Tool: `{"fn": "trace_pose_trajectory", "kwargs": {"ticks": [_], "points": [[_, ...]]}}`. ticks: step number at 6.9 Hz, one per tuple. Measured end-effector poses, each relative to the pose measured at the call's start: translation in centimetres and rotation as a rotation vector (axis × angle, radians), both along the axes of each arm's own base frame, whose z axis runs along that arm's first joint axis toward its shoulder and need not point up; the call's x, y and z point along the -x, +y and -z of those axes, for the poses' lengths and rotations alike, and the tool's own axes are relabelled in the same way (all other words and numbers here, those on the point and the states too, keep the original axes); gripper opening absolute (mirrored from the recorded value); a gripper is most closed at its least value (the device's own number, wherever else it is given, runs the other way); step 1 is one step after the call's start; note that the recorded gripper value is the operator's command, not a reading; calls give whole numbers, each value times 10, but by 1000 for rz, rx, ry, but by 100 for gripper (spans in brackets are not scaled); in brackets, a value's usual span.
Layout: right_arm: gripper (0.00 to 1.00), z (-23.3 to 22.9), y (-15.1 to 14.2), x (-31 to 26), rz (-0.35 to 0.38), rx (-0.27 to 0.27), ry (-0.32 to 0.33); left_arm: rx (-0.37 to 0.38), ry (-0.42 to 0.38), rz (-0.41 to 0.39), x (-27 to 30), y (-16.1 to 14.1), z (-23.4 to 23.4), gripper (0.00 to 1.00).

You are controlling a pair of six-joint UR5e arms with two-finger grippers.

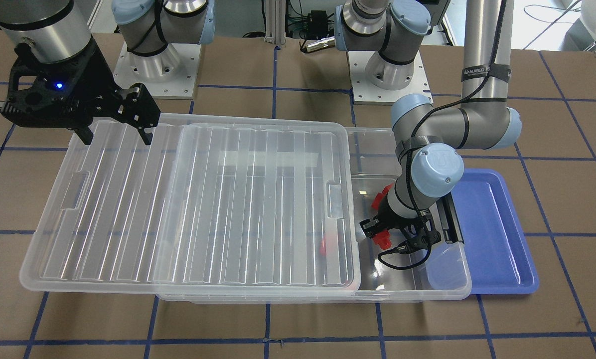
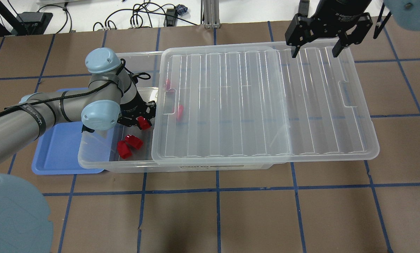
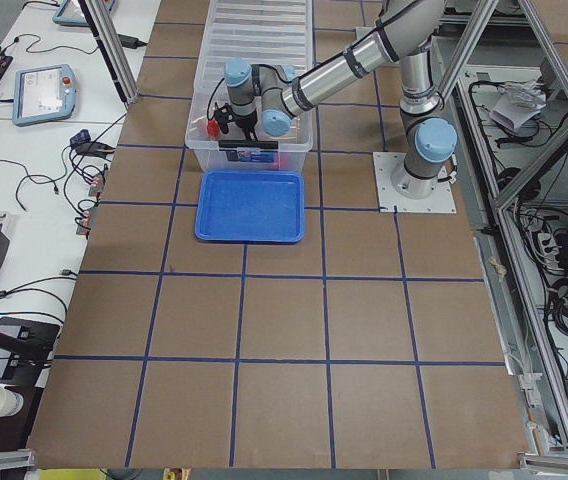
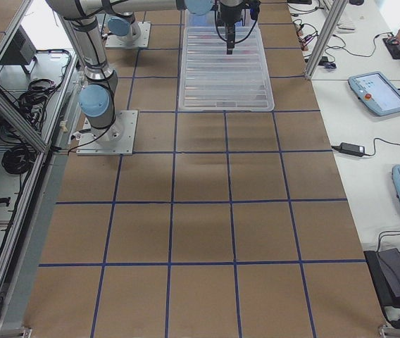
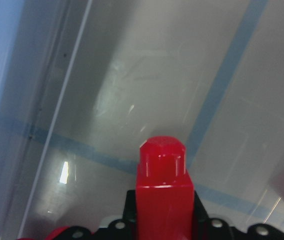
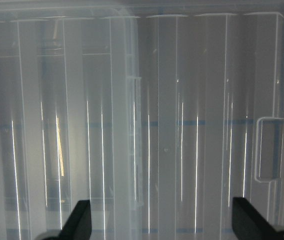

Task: Place red block in blue tray from box

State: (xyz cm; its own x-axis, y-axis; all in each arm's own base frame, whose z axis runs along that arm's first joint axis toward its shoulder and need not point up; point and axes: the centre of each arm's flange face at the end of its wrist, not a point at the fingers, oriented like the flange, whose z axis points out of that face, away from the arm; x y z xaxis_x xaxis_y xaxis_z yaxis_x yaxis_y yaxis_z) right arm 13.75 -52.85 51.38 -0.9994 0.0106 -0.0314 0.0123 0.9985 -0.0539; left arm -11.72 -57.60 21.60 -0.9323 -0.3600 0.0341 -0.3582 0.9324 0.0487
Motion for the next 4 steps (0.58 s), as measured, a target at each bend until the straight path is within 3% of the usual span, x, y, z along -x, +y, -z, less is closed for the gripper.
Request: {"fn": "trace_pose_trajectory", "kwargs": {"ticks": [2, 4], "points": [[100, 7, 2, 0, 0, -11, -1, 11, -8, 25, 5, -16, -56, 1], [100, 10, 0, 5, -5, -14, 4, -36, -31, 141, 1, -21, -120, 1]]}}
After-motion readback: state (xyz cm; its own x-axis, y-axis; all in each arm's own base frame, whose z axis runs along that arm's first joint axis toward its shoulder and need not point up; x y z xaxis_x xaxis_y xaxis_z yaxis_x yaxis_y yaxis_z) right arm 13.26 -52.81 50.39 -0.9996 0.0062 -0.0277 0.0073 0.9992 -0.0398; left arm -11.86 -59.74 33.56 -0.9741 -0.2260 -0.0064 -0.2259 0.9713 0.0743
